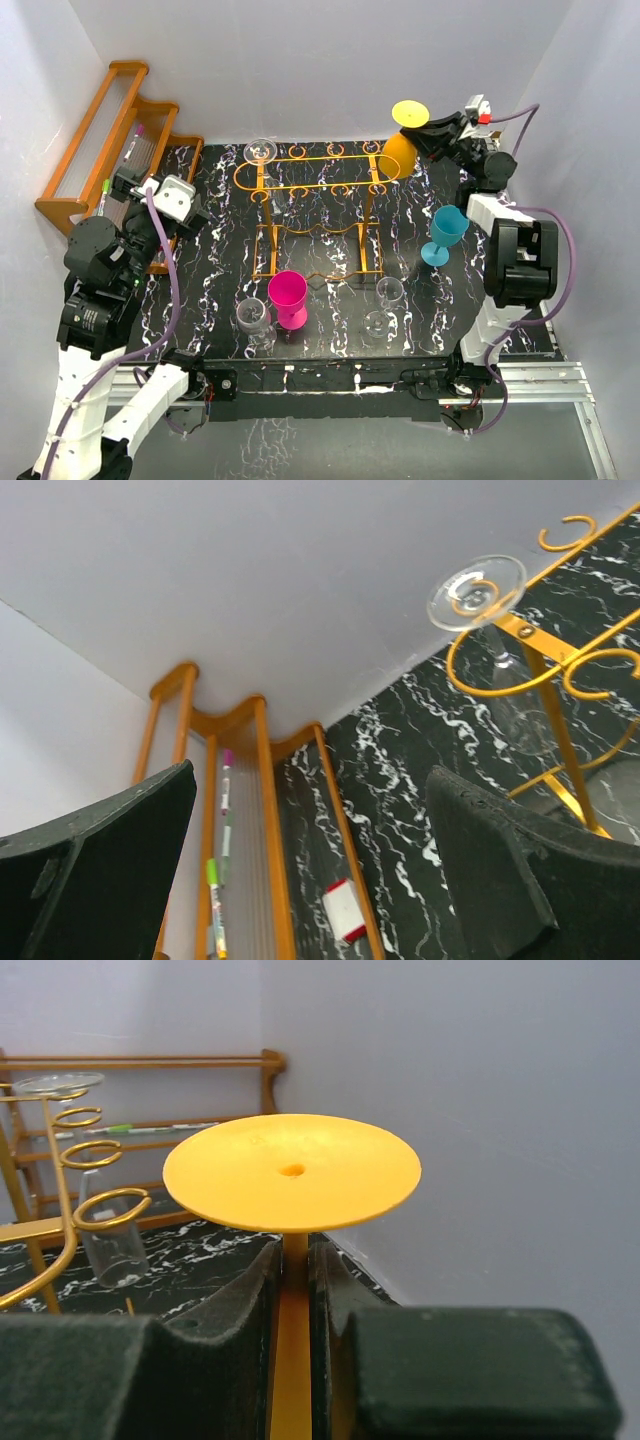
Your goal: Place the wine glass upside down on the wine glass rack
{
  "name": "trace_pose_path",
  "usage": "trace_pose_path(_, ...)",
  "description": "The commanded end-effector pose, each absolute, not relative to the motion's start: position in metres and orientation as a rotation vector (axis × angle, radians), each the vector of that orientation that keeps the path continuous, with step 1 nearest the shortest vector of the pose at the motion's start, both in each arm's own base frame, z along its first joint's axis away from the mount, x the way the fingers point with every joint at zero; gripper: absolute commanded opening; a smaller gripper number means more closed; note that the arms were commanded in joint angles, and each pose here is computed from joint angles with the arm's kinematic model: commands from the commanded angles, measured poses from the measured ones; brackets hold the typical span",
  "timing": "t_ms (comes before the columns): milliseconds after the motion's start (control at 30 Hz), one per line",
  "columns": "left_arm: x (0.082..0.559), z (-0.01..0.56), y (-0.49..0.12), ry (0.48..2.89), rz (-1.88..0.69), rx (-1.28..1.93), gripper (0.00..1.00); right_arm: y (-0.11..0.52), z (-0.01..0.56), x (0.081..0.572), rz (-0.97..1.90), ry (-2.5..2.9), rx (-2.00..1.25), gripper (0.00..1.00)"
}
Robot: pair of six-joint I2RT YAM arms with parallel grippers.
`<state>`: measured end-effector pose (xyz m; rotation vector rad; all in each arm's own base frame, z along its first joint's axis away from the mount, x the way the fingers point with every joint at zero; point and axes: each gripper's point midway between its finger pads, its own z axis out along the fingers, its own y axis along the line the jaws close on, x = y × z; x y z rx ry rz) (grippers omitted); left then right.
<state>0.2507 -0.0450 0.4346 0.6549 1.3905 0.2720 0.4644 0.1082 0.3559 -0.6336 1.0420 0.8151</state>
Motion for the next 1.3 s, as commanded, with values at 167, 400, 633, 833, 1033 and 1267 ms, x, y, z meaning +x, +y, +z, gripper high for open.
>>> trace_pose_path(167,0.256,0.405,-0.045,1.551,0.170,0.604,0.97,0.153,0.367,0.451,0.848,0.891,-0.820,0.08)
trace_pose_path(400,0.257,0.407,-0.040,1.609,0.161,0.570,0.97,0.165,0.354,0.444,0.881,0.883,-0.873,0.08)
trace_pose_path(633,0.256,0.395,-0.035,1.690,0.174,0.572,0.97,0.179,0.349,0.437,0.932,0.871,-0.908,0.08)
trace_pose_path(833,0.259,0.384,-0.027,1.749,0.223,0.579,0.97,0.192,0.354,0.438,0.949,0.850,-0.935,0.08)
trace_pose_path(1033,0.260,0.380,-0.027,1.758,0.225,0.587,0.97,0.196,0.357,0.429,0.973,0.835,-0.940,0.08)
trace_pose_path(1267,0.260,0.380,-0.027,1.759,0.224,0.585,0.97,0.194,0.358,0.421,0.962,0.824,-0.934,0.08)
